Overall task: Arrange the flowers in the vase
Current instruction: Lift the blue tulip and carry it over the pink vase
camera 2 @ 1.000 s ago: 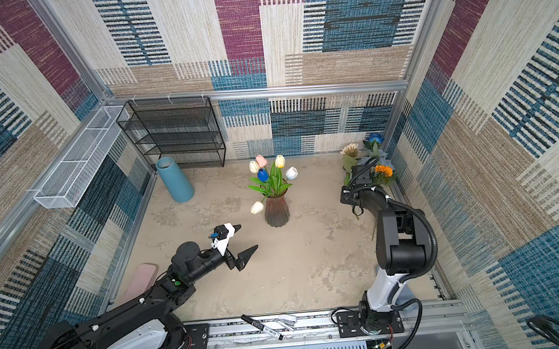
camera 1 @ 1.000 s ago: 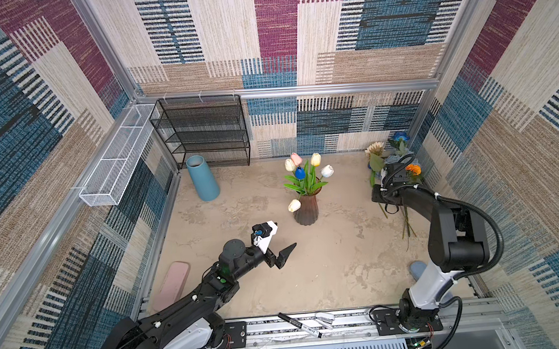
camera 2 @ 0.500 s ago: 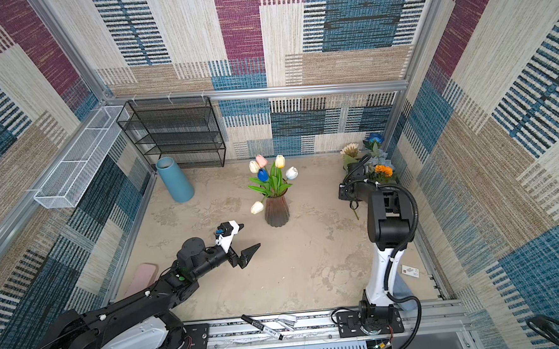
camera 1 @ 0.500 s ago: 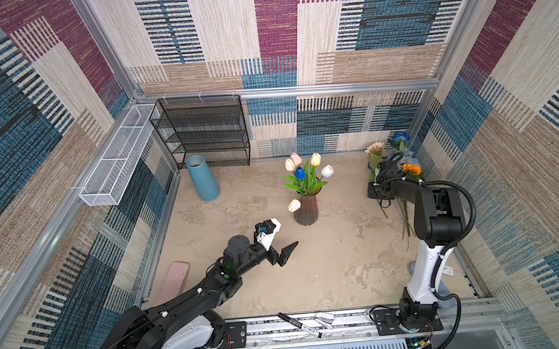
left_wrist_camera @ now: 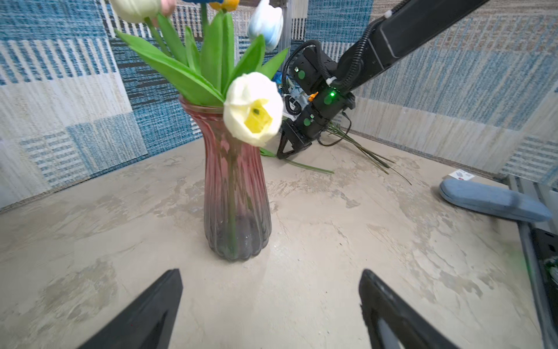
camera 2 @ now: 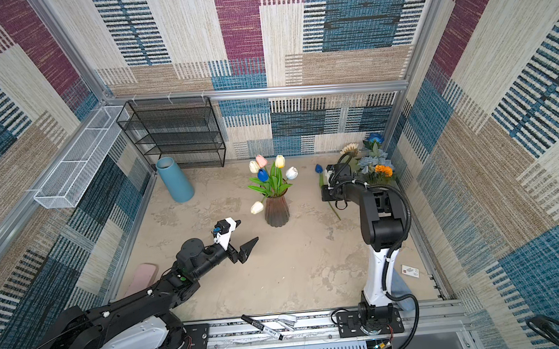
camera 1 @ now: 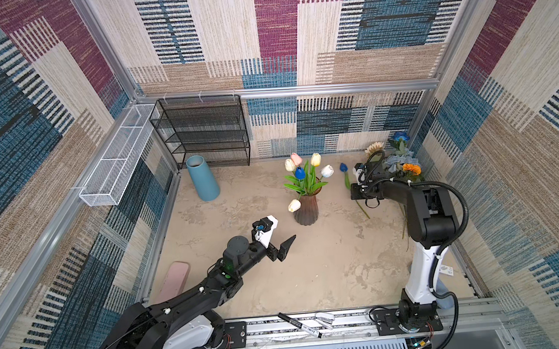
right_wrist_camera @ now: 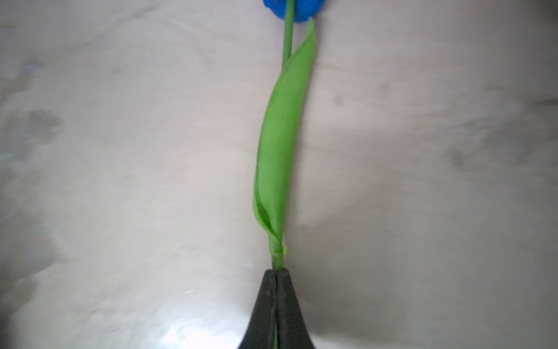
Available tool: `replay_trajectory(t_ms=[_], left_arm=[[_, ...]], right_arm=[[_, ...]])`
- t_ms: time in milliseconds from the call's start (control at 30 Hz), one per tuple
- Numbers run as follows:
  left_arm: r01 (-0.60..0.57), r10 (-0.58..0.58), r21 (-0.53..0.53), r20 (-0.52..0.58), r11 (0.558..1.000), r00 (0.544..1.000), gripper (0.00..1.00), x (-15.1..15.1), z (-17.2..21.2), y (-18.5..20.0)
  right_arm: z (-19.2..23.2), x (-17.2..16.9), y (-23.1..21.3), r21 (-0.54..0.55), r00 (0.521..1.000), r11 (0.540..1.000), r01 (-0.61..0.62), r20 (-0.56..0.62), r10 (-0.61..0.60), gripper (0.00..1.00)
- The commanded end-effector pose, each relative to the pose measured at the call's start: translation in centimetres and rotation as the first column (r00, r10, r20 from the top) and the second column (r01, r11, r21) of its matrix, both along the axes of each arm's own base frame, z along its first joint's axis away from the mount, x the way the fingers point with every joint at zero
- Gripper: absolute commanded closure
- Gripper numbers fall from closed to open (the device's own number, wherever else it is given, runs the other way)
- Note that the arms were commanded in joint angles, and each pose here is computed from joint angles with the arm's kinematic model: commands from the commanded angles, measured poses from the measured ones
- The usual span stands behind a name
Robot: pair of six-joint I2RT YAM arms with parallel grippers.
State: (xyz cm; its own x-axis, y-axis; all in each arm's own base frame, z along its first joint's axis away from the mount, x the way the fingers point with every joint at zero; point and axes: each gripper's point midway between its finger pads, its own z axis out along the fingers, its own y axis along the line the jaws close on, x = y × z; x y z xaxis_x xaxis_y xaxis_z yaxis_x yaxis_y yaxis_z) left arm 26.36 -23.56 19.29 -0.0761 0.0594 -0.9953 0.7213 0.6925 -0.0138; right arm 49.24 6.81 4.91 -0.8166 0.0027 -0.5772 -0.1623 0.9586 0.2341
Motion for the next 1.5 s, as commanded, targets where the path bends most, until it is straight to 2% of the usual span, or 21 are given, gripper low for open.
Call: replay_trajectory(t_ms=[0,133,200,267,367,433,500,600,700,767,1000,1167,1233,1267,1467], left_arm=[[-0.094,0.099,-0.083,0.061,0.992,0.993,0.06,0.8,2.4,1.5],[-0.126,0.131,-0.075,0.071,0.989,0.989,0.05,0.8,2.5,2.2],[-0.145,0.151,-0.073,0.077,0.987,0.986,0.05,0.9,2.5,2.5],[-0.173,0.180,-0.080,0.080,0.982,0.980,0.05,1.2,2.6,2.9],[-0.199,0.207,-0.088,0.090,0.976,0.974,0.04,1.5,2.8,3.3],[-0.197,0.205,-0.087,0.103,0.977,0.973,0.04,1.6,3.0,3.1],[-0.192,0.200,-0.083,0.111,0.978,0.973,0.04,1.8,3.2,2.9],[-0.185,0.194,-0.082,0.113,0.979,0.975,0.04,1.9,3.3,2.7],[-0.179,0.188,-0.084,0.112,0.980,0.976,0.04,1.9,3.4,2.5],[-0.179,0.188,-0.085,0.111,0.980,0.976,0.04,2.0,3.5,2.5],[-0.160,0.169,-0.086,0.114,0.983,0.979,0.04,2.1,3.8,2.0],[-0.157,0.165,-0.087,0.105,0.984,0.981,0.04,1.9,3.7,2.0],[-0.157,0.165,-0.085,0.102,0.984,0.981,0.04,1.8,3.5,2.1],[-0.156,0.164,-0.084,0.099,0.984,0.981,0.04,1.7,3.5,2.1],[-0.168,0.175,-0.072,0.090,0.983,0.981,0.05,1.5,3.0,2.6]], right_arm=[[4.9,-0.2,2.5,0.159,0.994,0.986,-0.048,0.101,0.032,1.00],[13.3,-1.0,4.0,0.255,0.954,0.958,-0.131,0.296,0.051,1.00],[18.5,-2.2,4.7,0.283,0.902,0.937,-0.203,0.426,0.066,1.00],[23.9,-3.8,4.9,0.298,0.829,0.922,-0.246,0.557,0.042,1.00],[31.8,-7.8,5.7,0.311,0.665,0.873,-0.375,0.747,0.020,1.00],[36.2,-11.1,6.9,0.292,0.529,0.816,-0.498,0.848,0.020,1.00],[38.9,-14.0,7.8,0.270,0.423,0.775,-0.572,0.906,-0.003,1.00],[40.8,-17.0,8.1,0.305,0.327,0.717,-0.627,0.938,-0.113,1.00],[40.9,-18.5,9.5,0.341,0.299,0.632,-0.696,0.938,-0.177,1.00],[40.6,-19.1,10.7,0.330,0.267,0.593,-0.734,0.944,-0.195,1.00],[39.3,-17.5,14.3,0.307,0.219,0.513,-0.801,0.949,-0.226,1.00],[37.5,-15.1,16.5,0.289,0.196,0.525,-0.800,0.954,-0.226,1.00],[36.8,-14.0,17.0,0.301,0.209,0.527,-0.794,0.951,-0.229,1.00],[36.5,-13.7,17.3,0.293,0.200,0.529,-0.796,0.953,-0.228,1.00],[33.7,-11.9,18.8,0.310,0.231,0.570,-0.761,0.950,-0.208,1.00]])
